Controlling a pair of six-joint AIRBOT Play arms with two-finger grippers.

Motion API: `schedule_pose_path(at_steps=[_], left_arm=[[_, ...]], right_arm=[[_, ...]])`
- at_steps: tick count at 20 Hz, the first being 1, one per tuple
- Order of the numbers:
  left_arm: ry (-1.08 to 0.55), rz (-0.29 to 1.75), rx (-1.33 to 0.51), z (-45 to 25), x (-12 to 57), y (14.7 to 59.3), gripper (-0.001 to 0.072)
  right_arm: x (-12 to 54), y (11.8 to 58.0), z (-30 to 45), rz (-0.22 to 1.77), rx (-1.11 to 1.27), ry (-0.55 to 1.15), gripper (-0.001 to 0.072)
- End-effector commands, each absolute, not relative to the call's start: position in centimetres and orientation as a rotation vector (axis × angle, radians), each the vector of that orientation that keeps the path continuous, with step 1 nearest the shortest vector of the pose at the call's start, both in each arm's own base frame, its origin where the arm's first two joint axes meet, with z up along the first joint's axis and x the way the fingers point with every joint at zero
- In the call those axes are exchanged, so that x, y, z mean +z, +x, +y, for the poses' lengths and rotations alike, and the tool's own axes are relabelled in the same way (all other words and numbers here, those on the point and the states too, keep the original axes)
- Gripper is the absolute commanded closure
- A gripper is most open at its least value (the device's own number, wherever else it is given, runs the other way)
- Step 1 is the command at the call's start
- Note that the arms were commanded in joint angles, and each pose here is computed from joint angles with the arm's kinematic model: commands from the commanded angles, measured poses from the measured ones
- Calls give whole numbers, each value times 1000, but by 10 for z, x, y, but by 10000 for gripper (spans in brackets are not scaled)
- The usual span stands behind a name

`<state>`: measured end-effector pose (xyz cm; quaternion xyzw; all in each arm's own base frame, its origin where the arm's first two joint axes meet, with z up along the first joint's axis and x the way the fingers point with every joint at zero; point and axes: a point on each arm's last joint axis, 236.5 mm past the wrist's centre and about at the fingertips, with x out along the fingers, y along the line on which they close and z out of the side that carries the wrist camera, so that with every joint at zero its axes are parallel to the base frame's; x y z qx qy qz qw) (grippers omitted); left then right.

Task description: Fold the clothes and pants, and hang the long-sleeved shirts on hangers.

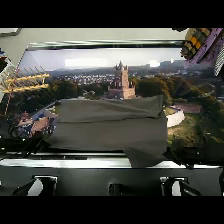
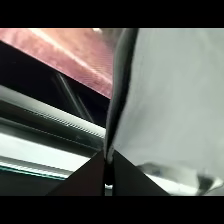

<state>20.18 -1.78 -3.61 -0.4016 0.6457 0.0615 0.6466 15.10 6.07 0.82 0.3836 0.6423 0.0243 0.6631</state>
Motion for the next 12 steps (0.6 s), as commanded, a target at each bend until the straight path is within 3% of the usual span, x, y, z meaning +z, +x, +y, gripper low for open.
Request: schedule_pose_path(at_steps=[1,3,6,12], left_arm=[[-944,1306,145,-19,-14,224,693],[-993,1179,113,-22,-5,260,693],[-964,1146,89,-32,-13,293,693],[-914,1098,90,-31,-23,361,693]], right_arm=[[29,160,63,1311,68,828,677],[39,201,56,1162,70,880,677],[40,259,46,1052,115,1002,677],[17,345,11,1056,165,1024,677]])
